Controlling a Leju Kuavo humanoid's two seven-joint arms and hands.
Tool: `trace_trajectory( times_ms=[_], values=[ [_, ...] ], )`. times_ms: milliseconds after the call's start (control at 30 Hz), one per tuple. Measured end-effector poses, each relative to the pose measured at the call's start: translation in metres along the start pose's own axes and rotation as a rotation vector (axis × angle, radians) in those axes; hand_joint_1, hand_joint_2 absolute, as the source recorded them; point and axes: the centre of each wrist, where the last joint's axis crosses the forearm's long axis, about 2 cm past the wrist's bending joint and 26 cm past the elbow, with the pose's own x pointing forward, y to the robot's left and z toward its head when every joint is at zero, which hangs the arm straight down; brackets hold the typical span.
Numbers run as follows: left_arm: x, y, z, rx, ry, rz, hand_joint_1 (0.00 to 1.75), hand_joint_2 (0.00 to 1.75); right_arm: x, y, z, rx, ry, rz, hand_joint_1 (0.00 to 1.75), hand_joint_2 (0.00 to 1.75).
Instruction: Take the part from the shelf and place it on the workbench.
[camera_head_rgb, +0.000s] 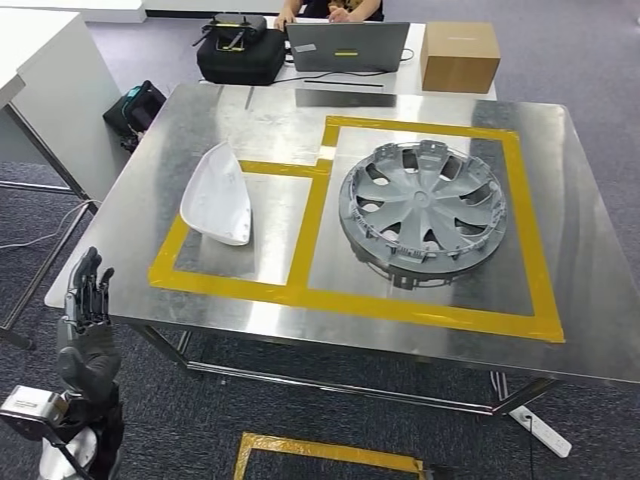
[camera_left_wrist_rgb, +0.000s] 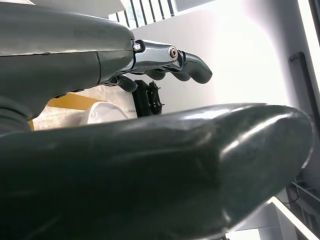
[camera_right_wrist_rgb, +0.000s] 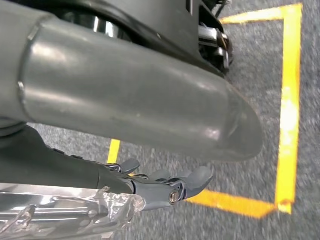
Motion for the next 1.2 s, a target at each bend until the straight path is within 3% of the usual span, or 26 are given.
trace_trajectory(
  times_ms=[900,1200],
  values=[
    [0.002,-0.002,-0.007,0.011,-0.022,0.05,0.0,0.0,0.0,-0.003,0.0,-0.02,-0.016,0.0,0.0,0.0],
    [0.002,0.001,0.004,0.024,-0.012,0.029,0.0,0.0,-0.005,-0.01,0.0,-0.047,0.041,-0.003,0.0,0.0]
  ],
)
